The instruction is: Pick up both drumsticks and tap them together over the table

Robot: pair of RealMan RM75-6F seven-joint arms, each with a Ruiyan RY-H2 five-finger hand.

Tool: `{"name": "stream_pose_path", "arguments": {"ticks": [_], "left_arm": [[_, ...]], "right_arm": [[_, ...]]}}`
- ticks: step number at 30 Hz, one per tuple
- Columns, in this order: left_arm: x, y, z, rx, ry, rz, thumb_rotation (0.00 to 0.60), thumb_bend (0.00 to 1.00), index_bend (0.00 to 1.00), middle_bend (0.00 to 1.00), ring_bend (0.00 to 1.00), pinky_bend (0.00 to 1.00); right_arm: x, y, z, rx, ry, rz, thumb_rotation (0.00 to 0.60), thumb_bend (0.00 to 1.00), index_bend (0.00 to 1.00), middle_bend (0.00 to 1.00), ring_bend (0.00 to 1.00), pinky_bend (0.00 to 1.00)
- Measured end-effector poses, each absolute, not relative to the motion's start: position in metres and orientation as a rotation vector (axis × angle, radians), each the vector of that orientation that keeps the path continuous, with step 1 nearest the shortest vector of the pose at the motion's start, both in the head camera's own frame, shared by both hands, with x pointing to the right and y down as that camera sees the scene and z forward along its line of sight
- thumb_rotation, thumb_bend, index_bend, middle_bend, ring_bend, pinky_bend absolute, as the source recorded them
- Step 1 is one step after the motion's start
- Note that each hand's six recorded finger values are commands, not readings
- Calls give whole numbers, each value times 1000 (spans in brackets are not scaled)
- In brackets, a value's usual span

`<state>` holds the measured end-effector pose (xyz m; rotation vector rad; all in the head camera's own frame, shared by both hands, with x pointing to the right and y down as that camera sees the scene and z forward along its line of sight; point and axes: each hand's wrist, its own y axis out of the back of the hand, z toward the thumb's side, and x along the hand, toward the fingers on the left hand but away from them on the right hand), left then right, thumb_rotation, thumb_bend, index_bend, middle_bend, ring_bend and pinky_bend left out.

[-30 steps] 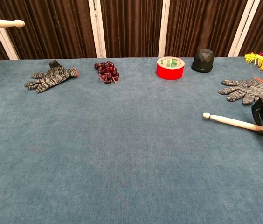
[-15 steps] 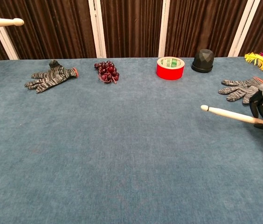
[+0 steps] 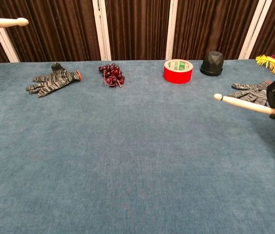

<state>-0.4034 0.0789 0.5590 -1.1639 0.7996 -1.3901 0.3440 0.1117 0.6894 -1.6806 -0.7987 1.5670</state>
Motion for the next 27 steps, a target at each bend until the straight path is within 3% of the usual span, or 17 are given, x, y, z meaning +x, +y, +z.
{"name": "stream_pose_path", "arguments": {"ticks": [18,27], "left_arm": [[-361,101,596,-1367,868,-1238,600,526,627,573,66,0],[-341,97,605,-1415,925,-1172,600,527,629,573,66,0]], "right_arm": [[344,65,609,-1645,-949,1461,600,343,751,652,436,12],[339,36,574,-1626,-1001,1459,600,343,755,652,439,12]]}}
